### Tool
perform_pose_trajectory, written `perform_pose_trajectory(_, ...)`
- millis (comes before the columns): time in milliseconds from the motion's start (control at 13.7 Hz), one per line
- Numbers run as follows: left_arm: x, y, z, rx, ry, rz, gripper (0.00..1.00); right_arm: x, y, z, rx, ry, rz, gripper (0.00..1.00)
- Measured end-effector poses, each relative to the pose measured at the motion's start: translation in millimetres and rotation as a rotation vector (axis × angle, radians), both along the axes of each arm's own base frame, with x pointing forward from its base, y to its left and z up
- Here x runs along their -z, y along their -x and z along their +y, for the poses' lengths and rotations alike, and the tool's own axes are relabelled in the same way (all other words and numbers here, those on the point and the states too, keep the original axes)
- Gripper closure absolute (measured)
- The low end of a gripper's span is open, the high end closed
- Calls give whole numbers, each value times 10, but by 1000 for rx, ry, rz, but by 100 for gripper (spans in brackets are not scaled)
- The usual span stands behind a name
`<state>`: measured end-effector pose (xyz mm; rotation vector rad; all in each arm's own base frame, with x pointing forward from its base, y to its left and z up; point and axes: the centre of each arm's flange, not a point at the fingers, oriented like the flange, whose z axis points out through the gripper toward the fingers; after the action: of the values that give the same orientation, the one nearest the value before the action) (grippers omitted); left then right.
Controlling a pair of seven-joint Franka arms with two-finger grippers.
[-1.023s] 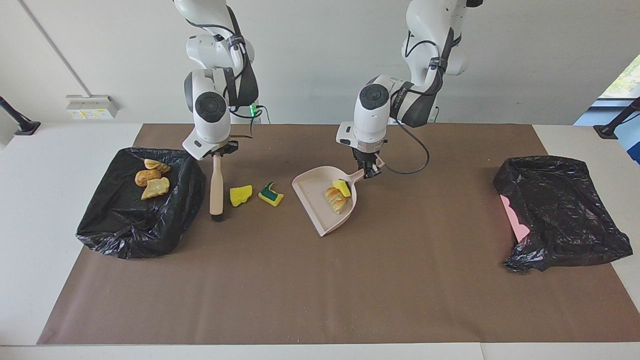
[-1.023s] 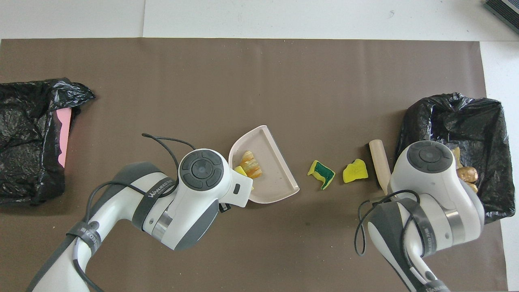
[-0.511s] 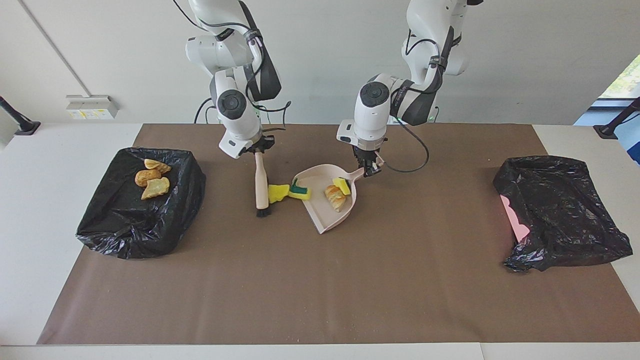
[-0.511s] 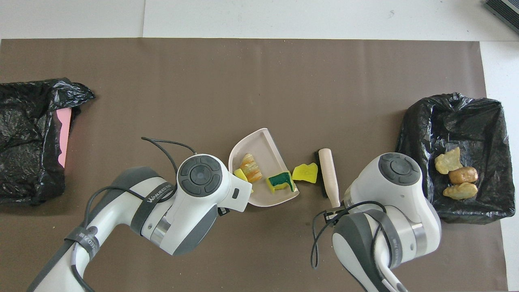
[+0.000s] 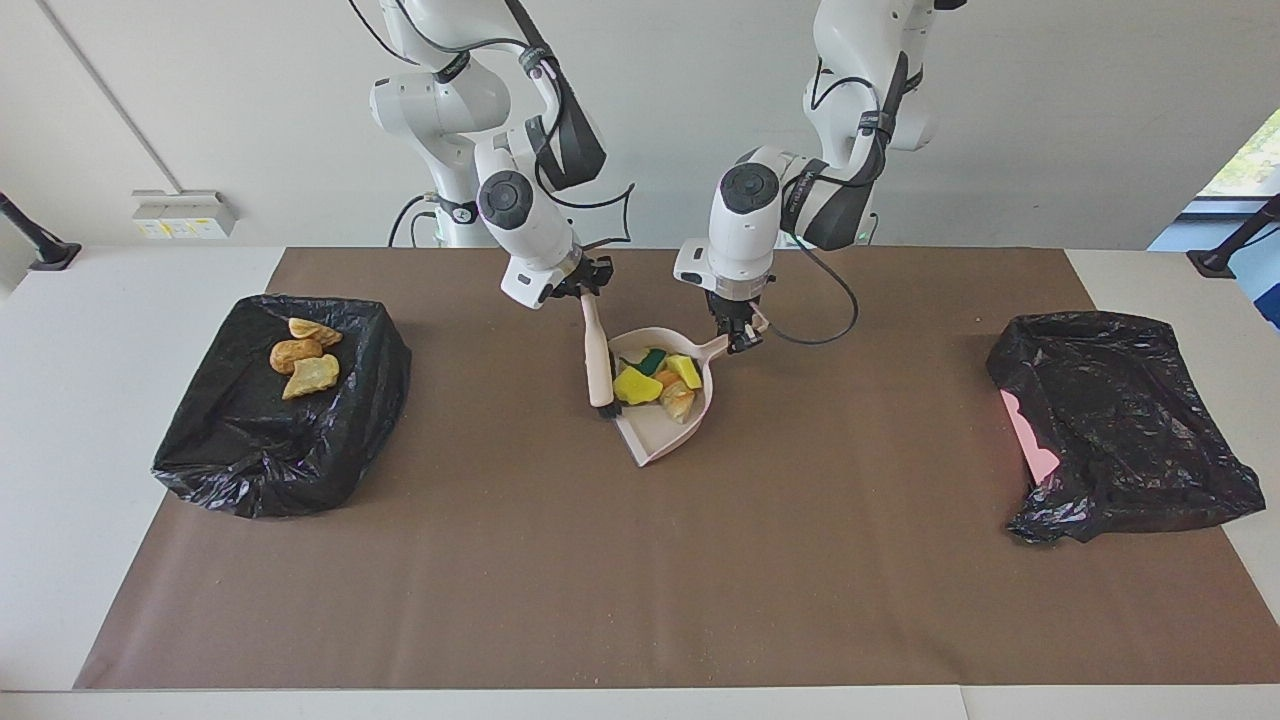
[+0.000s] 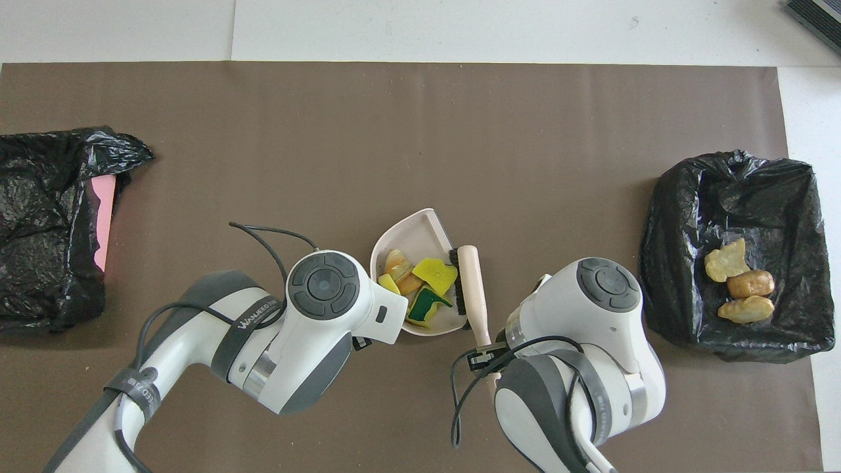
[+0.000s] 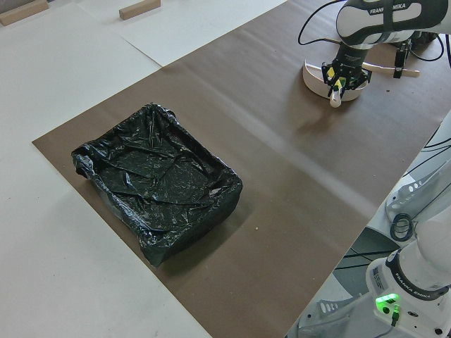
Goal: Sweep and dump trash in bin
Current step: 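Carry the loaded dustpan with the left gripper to the black bag nearest it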
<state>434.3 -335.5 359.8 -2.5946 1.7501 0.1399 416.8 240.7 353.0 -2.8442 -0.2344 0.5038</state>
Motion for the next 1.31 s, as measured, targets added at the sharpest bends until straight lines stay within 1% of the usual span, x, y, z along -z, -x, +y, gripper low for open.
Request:
perform_pose_trajectory(73,0,0,0,0,0,0,69,-34,-23,-9,-32,29,-12,74)
perform_pose_trajectory(219,0,-4,5,12,1,1,69,-110,-28,5,-112,131,-29,74)
perform_pose_trajectory(292,1,-12,16,33,2,2,69,-152,-2,74,-121,189,-38,74)
perform_pose_trajectory(365,1,-22,31,58,4,3,69,-184,24,154,-113,234,-53,74)
perform_pose_trajectory(511,0,-41,54,84,6,5,69,-221,88,282,-93,290,-65,74)
perform_pose_trajectory(730,-33,-122,158,125,12,5,69,-370,94,299,-73,359,-54,74)
perform_pose_trajectory(877,-148,-250,392,144,18,3,69,-600,109,279,-35,381,-54,74)
perform_pose_trajectory(1023,-398,-428,799,139,28,-13,69,-810,197,271,32,403,-64,74)
perform_pose_trajectory(1096,-551,-516,1049,131,35,-28,69,-866,249,307,67,383,-53,74)
perform_pose_trajectory(1169,-709,-599,1326,123,40,-46,69,-893,301,380,100,334,-23,74)
perform_pose_trajectory(1242,-856,-672,1616,117,45,-63,69,-894,340,472,127,275,-5,74)
perform_pose_trajectory(1315,-981,-737,1923,107,47,-77,69,-866,386,574,142,232,-7,74)
